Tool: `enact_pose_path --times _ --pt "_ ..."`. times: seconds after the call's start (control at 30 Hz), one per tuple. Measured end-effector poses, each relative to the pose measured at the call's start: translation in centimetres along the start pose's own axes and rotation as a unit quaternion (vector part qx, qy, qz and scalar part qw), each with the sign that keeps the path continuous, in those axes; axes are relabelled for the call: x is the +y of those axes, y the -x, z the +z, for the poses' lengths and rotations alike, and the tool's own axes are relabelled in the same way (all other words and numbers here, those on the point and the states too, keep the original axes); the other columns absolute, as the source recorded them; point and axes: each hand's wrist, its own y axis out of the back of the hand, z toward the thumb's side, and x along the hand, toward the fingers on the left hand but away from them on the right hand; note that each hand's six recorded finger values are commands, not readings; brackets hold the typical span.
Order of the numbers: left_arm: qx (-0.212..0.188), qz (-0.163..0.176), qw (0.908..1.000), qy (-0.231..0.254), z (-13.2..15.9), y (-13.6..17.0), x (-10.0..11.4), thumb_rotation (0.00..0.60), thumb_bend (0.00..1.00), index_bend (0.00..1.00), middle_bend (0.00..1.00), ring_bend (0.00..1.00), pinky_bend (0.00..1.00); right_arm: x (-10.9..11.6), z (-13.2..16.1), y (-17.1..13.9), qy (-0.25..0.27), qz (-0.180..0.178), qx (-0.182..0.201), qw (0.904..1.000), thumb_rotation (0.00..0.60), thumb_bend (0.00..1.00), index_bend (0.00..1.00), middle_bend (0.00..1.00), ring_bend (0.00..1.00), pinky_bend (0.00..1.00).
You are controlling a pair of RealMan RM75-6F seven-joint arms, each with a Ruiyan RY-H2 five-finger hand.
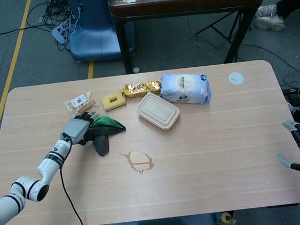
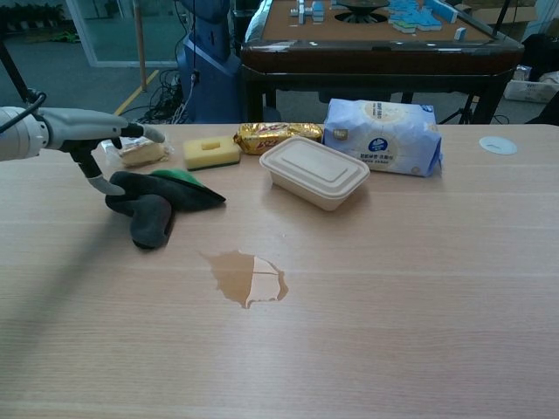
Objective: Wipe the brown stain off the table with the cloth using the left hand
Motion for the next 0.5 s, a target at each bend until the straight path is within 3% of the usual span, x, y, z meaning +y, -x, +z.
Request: enact_pose_path --times 0.5 --pt "0.000 -0.046 0.9984 -0.032 2.0 -2.6 -1.8 0.600 0.22 0.02 0.00 0.00 0.15 -0.3 -0.7 -0.1 0.004 0.005 -0.010 0.9999 0.600 0.24 0.15 0.20 0.23 0.28"
